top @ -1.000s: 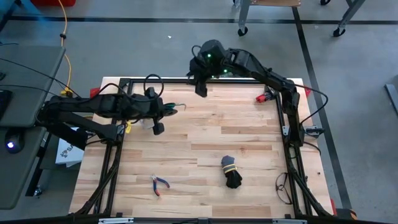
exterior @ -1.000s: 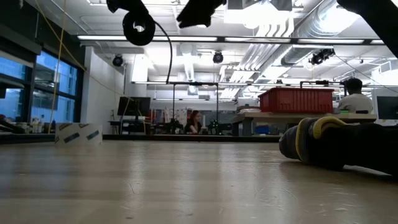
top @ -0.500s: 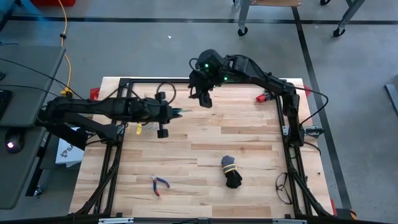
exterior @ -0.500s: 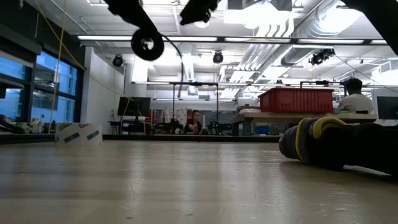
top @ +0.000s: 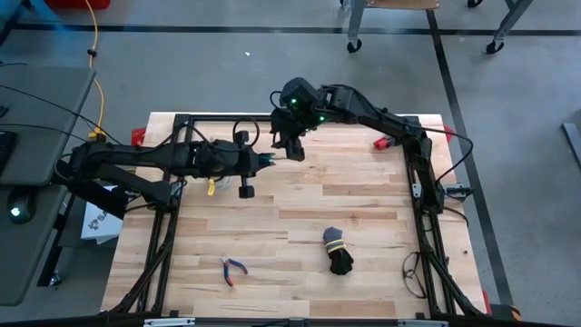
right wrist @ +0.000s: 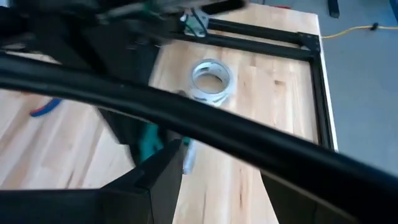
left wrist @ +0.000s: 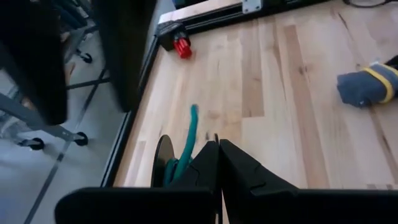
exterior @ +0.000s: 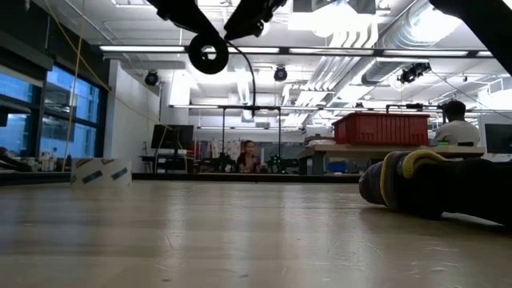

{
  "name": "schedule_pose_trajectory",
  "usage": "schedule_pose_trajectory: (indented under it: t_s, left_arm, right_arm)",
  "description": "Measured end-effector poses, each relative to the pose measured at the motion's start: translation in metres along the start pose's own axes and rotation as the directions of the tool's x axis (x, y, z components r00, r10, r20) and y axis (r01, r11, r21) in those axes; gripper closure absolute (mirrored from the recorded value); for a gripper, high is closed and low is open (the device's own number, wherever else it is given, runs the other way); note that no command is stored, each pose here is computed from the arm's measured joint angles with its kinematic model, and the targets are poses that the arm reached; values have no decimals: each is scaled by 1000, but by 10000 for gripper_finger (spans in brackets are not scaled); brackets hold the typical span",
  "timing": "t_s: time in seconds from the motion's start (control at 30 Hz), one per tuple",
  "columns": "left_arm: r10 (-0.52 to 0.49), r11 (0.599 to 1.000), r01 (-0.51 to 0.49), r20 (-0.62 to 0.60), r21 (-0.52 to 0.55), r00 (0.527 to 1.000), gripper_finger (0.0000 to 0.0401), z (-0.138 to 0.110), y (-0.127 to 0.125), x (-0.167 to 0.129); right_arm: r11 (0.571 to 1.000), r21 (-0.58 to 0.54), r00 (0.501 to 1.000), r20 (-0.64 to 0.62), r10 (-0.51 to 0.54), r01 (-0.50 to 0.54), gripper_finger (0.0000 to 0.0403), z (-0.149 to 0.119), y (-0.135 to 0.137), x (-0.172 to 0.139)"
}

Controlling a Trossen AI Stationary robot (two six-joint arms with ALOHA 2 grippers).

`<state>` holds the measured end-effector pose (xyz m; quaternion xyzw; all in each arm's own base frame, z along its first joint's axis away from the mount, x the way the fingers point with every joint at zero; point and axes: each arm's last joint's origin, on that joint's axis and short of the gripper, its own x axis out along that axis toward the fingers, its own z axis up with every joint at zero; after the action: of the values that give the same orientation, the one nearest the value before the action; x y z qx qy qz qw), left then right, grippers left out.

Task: Coil cords
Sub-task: Coil the green wire on the spool

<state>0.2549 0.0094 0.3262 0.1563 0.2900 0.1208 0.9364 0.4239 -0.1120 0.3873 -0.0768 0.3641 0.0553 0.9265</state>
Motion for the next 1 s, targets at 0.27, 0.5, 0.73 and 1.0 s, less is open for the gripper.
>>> schedule_pose_trajectory:
  t_s: [0.27, 0.5, 0.73, 1.0]
  left_arm:
    - [6, 999, -5, 8, -39, 1000, 400, 1, 0, 0]
    - [7, 998, -6, 12, -55, 1000, 400, 1, 1, 0]
    - [7, 998, -6, 20, -58, 1000, 400, 2, 0, 0]
    - [13, 998, -10, 42, -66, 999, 400, 4, 1, -1]
  right_arm:
    - [998, -57, 999, -7, 36, -36, 204, 6, 20, 4]
    - [999, -49, 999, -32, 20, -21, 204, 4, 19, 6]
    - [999, -35, 998, -59, 27, -29, 204, 0, 18, 18]
    - [1000, -22, 997, -73, 2, -4, 223, -1, 17, 28]
